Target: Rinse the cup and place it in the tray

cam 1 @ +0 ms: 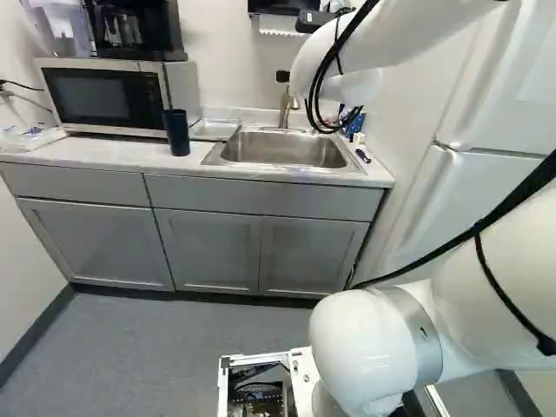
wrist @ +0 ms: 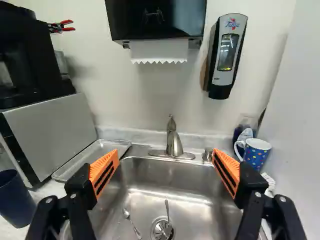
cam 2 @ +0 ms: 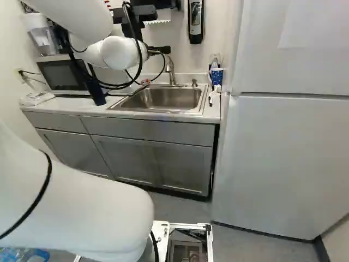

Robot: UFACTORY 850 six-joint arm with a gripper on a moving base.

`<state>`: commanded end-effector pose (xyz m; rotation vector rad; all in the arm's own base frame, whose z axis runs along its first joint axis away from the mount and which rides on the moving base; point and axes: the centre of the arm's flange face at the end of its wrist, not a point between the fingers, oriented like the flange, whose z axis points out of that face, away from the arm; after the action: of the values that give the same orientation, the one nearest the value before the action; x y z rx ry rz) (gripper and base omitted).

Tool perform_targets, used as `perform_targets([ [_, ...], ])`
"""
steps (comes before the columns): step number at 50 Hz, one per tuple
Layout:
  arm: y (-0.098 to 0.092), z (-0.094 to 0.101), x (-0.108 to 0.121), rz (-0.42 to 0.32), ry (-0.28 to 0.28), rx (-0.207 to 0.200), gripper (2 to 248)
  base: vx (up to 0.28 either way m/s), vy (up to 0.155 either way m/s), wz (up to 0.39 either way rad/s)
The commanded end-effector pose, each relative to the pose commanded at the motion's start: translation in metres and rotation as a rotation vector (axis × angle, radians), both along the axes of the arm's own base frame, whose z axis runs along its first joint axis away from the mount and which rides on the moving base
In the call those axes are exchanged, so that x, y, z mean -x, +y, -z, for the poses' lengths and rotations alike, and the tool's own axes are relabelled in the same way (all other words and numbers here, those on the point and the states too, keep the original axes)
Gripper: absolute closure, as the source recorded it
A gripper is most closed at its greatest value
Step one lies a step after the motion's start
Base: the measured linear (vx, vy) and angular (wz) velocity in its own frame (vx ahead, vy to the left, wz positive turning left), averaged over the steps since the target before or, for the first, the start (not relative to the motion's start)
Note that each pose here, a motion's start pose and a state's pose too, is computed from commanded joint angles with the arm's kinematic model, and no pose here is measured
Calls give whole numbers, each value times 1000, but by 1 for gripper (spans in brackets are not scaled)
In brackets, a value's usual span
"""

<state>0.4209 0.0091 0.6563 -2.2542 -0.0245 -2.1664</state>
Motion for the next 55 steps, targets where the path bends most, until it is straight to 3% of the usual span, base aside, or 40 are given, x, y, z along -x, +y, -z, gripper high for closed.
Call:
perform_targets([
  [55,0,0,0,0,0,0,3,107,-7,175],
])
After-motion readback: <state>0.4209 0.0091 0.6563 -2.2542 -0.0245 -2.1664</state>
